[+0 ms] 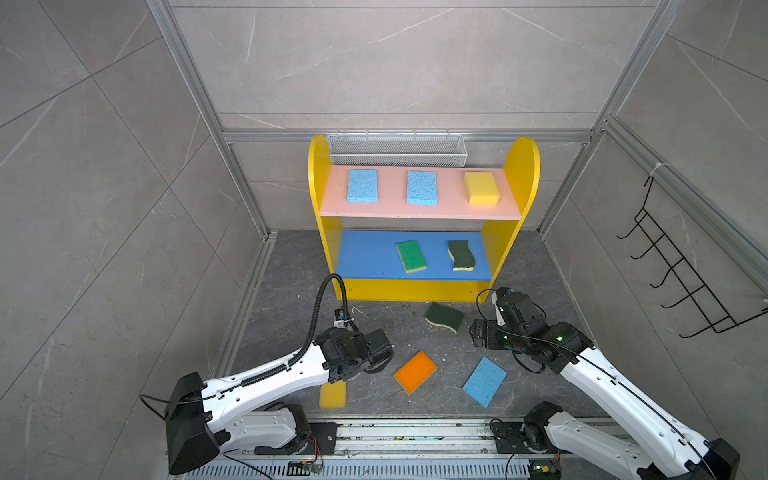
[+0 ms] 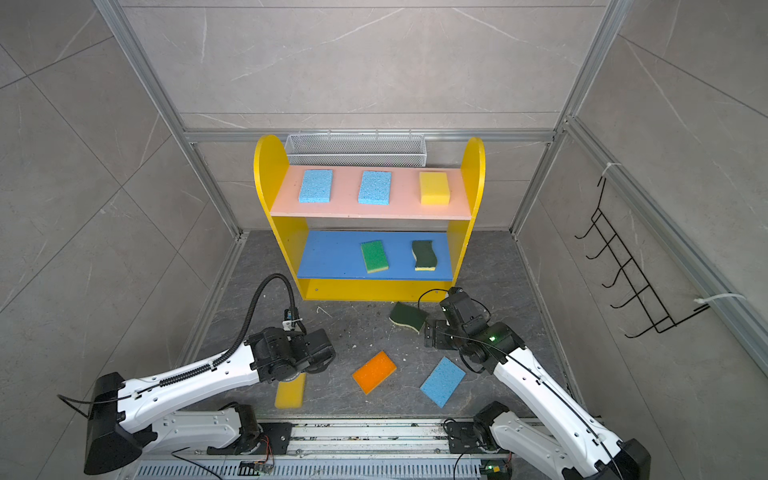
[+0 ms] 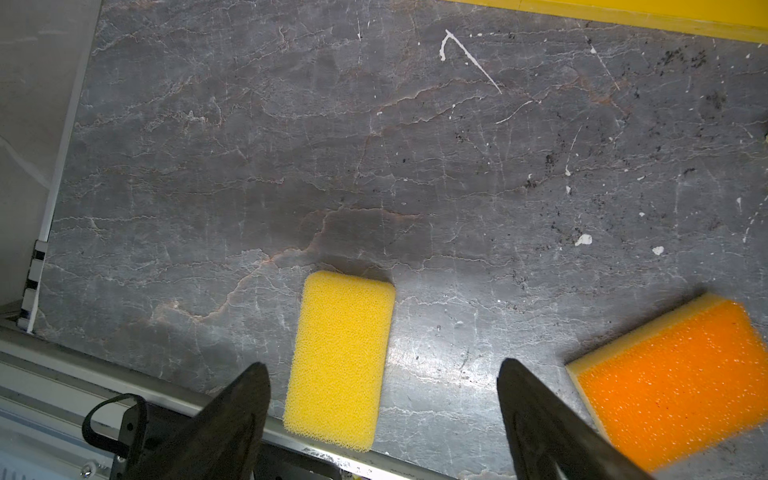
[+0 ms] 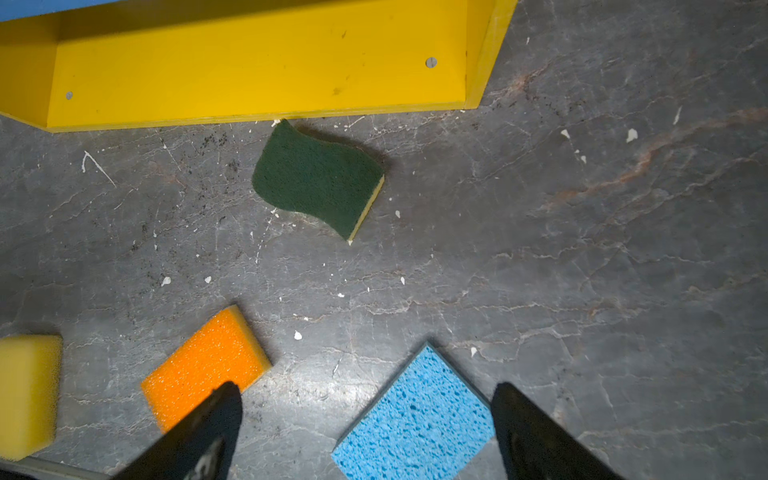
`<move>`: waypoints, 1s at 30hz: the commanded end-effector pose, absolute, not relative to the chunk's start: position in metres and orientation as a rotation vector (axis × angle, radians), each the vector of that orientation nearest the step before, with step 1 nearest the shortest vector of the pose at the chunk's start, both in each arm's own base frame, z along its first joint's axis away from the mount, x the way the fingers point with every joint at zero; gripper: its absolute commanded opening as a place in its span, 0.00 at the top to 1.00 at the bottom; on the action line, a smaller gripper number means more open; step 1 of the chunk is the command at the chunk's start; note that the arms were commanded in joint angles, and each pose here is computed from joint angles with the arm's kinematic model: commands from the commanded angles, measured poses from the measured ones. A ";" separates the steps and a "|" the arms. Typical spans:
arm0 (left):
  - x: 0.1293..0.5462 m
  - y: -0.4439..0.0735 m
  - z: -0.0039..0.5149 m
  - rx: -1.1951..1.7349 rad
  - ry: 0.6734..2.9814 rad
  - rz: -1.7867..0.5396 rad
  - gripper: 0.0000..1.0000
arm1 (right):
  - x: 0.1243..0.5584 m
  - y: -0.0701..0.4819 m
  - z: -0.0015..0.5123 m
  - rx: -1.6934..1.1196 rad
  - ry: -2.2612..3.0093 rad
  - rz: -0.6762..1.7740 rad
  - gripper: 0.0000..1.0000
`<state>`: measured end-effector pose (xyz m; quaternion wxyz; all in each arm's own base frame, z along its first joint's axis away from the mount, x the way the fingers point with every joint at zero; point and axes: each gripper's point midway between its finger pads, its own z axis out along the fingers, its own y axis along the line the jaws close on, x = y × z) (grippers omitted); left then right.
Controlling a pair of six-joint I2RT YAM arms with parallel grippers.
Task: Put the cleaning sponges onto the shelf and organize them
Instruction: 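Withdraw the left gripper over the yellow sponge while the right gripper rises toward the shelf, then move the right gripper over the bright-green foam sponge on the blue shelf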
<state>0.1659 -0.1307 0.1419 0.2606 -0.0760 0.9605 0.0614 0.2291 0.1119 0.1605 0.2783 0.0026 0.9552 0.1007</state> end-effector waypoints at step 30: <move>0.176 -0.128 0.157 -0.181 2.464 -0.172 0.12 | 0.409 0.276 0.211 -0.235 2.287 0.189 0.03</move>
